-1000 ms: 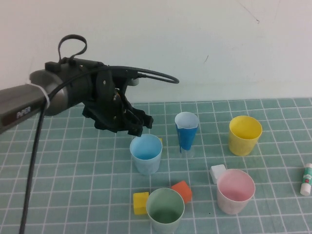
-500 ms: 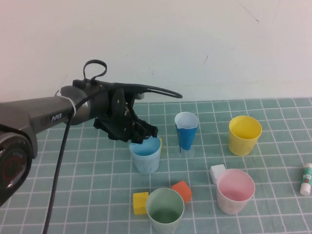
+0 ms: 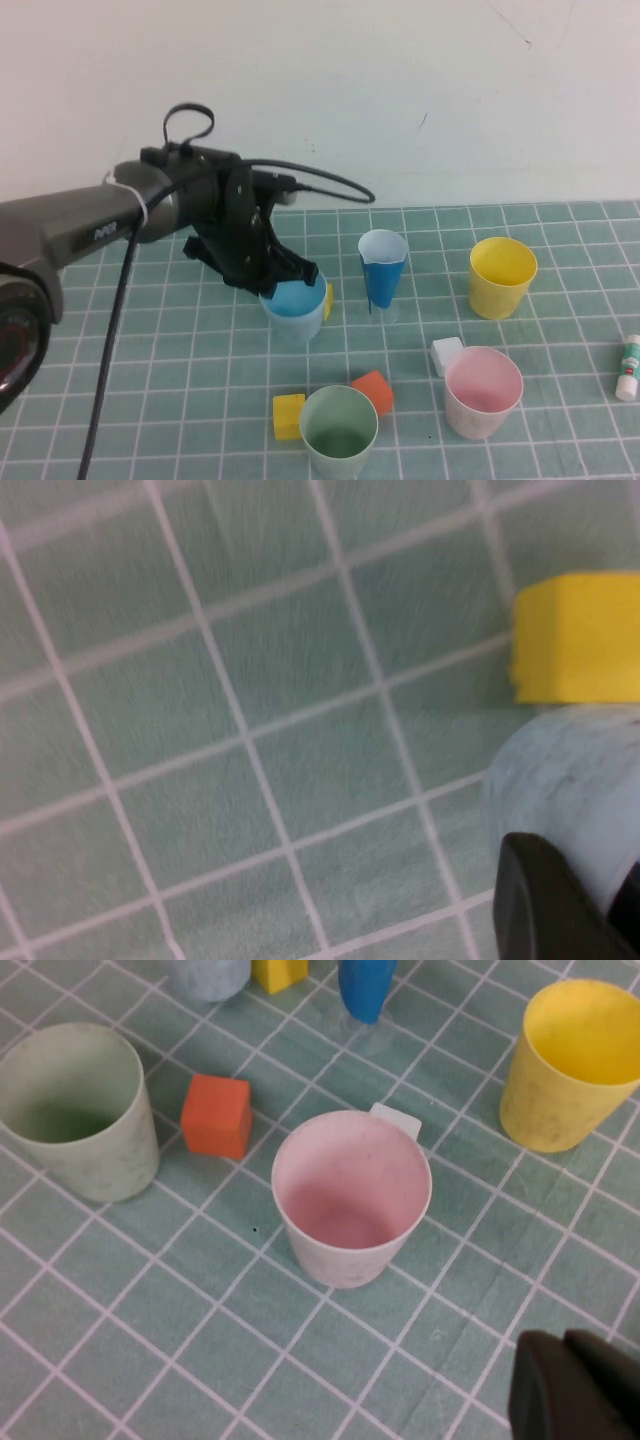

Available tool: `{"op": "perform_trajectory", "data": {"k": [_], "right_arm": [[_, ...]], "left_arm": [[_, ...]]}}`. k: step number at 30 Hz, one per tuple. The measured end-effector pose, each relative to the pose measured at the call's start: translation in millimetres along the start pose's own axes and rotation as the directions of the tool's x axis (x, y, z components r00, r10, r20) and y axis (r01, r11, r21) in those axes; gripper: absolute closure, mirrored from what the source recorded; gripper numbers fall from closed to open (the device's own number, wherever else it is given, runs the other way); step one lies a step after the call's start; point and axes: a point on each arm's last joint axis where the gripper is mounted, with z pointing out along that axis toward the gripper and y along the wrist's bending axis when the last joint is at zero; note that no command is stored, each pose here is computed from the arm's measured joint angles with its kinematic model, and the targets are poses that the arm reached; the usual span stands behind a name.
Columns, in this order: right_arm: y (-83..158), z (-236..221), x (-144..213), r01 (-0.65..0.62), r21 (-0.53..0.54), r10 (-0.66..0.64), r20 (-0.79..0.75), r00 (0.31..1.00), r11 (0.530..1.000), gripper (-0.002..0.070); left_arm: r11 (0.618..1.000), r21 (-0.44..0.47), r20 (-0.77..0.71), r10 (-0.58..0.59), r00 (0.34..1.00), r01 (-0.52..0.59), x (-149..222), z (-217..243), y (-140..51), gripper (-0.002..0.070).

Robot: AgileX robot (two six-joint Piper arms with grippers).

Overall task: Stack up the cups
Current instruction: Pick up the blue cup, then place the blue cup on the green cup

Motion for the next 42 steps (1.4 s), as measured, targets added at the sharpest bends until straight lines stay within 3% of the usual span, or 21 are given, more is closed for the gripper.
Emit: {"op": "perform_trajectory", "data": {"k": [8, 13, 17, 24, 33, 42], "right_arm": [[0, 0, -1, -0.014, -0.004, 0.014, 0.012, 1.000, 1.000, 0.0679], [1, 0, -1, -0.011, -0.006, 0.011, 0.013, 1.000, 1.000, 0.0679], [1, 0, -2, -0.015, -0.008, 0.016, 0.017, 1.000, 1.000, 0.0679], [1, 0, -2, -0.017, -0.009, 0.018, 0.022, 1.000, 1.000, 0.0679], [1, 0, -2, -0.008, -0.010, 0.008, 0.025, 1.000, 1.000, 0.0679], [1, 0, -2, -0.003, -0.010, 0.003, 0.026, 1.000, 1.000, 0.0679]], "left_arm": [[0.989, 0.023, 0.073, 0.146, 0.987, -0.148, -11, -80, -11.1, 0.0667], [0.937, 0.061, 0.016, 0.345, 0.939, -0.345, 13, -127, -36.1, 0.0667], [0.898, 0.103, 0.013, 0.429, 0.903, -0.428, 41, -149, -59.0, 0.0668], [0.854, 0.156, -0.015, 0.505, 0.863, -0.497, 86, -129, -83.8, 0.0668], [0.867, 0.126, 0.089, 0.473, 0.876, -0.481, 85, -116, -84.9, 0.0668], [0.863, 0.125, -0.002, 0.493, 0.870, -0.489, 89, -96, -83.2, 0.0668]]}}
